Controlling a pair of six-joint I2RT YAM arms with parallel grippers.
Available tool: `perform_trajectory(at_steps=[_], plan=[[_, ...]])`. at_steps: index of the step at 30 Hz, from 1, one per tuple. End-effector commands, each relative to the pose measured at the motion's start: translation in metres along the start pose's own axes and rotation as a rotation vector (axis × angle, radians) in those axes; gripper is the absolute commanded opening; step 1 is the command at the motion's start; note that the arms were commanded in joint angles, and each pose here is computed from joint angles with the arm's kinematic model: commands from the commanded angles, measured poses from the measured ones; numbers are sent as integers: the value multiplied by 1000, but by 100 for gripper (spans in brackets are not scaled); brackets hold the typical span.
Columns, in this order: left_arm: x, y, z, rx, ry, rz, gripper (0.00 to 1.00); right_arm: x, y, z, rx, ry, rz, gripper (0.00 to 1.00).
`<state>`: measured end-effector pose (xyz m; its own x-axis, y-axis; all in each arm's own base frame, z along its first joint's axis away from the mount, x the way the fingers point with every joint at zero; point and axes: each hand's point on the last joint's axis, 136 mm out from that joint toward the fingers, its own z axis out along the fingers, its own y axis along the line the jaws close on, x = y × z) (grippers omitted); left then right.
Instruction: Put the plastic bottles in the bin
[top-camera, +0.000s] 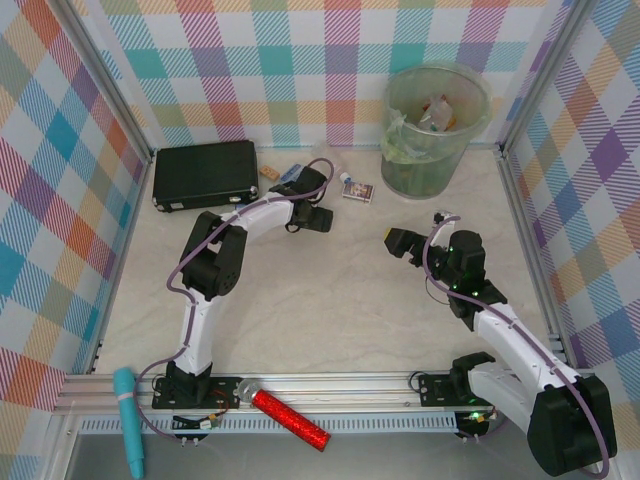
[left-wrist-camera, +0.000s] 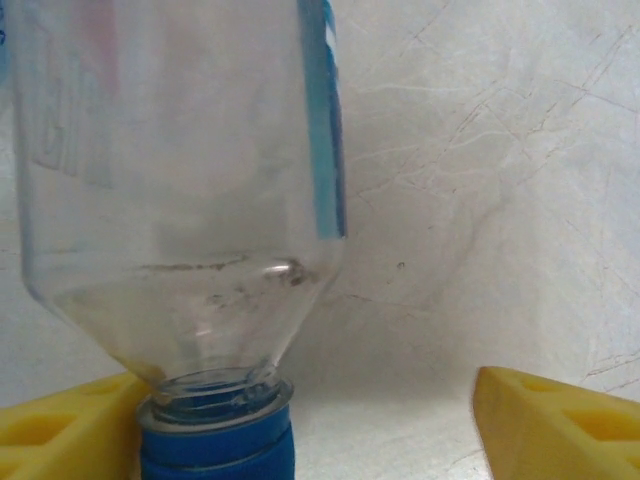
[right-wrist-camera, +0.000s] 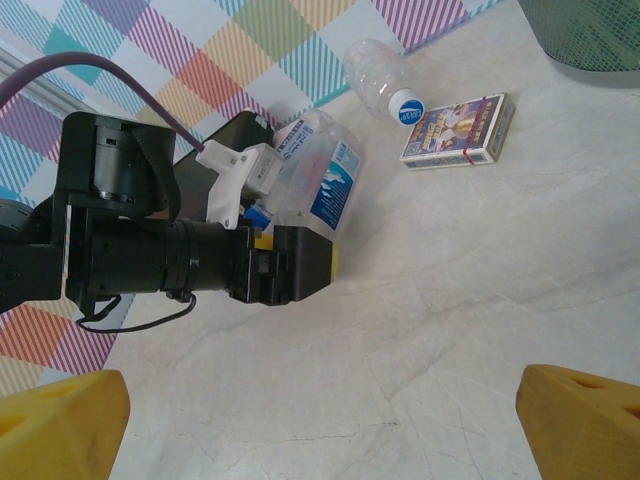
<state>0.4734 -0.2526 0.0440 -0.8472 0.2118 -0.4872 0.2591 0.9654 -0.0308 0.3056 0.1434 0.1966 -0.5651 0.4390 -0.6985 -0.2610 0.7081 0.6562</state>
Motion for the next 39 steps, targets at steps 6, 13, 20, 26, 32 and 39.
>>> perform_trajectory(at_steps=[6,13,20,26,32,39], plan=[[2,6,-7,-20,6,3,44,-2,3,0,-6,-3,7,99],[6,5,-21,1,-12,-6,15,-2,4,0,-11,-2,7,99],[18,-9,-61,43,-87,-4,16,0,2,3,2,16,12,99],[35,-36,-101,124,-199,21,17,-4,11,8,11,71,12,99],[55,-64,-143,230,-270,53,17,-18,45,5,-87,118,-18,99],[72,-99,-198,376,-354,104,17,-17,90,10,-275,284,19,87]])
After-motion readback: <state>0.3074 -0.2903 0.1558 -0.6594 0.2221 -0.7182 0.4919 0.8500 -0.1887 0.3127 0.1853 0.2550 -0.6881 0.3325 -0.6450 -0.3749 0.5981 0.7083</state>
